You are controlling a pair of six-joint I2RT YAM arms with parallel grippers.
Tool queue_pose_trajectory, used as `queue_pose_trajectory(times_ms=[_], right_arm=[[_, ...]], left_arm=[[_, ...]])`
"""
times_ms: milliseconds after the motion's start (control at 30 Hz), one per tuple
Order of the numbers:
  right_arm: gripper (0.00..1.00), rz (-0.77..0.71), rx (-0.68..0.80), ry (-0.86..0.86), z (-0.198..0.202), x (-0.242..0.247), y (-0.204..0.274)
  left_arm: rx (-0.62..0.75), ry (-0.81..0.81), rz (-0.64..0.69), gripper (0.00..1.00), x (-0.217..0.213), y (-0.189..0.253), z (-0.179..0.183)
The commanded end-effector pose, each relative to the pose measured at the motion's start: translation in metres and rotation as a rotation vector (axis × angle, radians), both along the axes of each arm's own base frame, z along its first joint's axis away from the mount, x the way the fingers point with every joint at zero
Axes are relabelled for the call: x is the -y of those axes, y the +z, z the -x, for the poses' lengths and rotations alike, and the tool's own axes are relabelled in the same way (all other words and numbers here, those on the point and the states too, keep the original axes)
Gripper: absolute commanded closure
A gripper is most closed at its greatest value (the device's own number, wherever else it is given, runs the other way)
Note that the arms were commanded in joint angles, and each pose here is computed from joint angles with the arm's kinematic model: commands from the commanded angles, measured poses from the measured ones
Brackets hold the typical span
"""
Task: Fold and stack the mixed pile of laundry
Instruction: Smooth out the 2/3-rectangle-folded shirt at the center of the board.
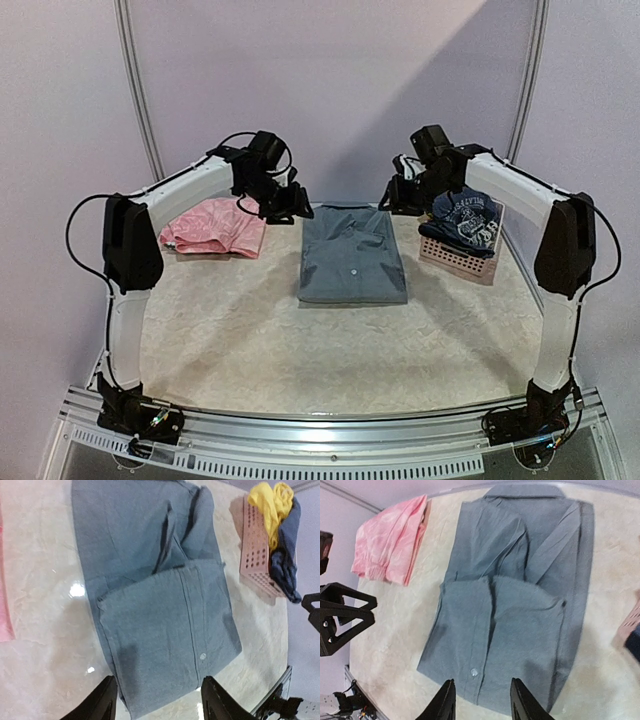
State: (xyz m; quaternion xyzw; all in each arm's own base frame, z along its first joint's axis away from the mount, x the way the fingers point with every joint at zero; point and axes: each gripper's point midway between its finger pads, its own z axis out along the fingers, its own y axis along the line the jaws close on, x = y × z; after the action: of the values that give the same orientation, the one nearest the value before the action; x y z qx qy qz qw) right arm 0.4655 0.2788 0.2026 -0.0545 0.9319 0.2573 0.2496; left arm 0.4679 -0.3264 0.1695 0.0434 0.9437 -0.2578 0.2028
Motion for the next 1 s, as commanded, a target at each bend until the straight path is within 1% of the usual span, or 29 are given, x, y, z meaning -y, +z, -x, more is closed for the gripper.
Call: queue_pose_trajectory(times_ms=[0,100,300,467,733,967], right_arm=[[0.65,-0.044,-0.050,0.223,0.056,-0.056,-0.023],[0.71,-0.026,-0.093,0.292,0.078,-0.075,-0.043],[0.80,0.018,-0.217,0.249,0.086,-0.077,-0.096],[0.82,0.064,-0.308,0.228,0.098,-0.067,-0.134],[0.85,0.097,-0.364,0.213,0.107,-0.056,-0.173],[0.86,0.125,-0.427,0.152,0.109,-0.028,-0.199]], left_arm=[[-0.058,-0.236,-0.038,0.44,0.043,-0.026,0.056],[-0.100,-0.288,-0.029,0.47,0.060,-0.043,0.072],[-0.183,-0.331,-0.014,0.51,0.078,-0.076,0.087],[-0.264,-0.361,-0.043,0.53,0.079,-0.112,0.105],[-0.286,-0.352,-0.064,0.53,0.075,-0.138,0.109],[-0.311,-0.337,-0.138,0.55,0.048,-0.167,0.117]])
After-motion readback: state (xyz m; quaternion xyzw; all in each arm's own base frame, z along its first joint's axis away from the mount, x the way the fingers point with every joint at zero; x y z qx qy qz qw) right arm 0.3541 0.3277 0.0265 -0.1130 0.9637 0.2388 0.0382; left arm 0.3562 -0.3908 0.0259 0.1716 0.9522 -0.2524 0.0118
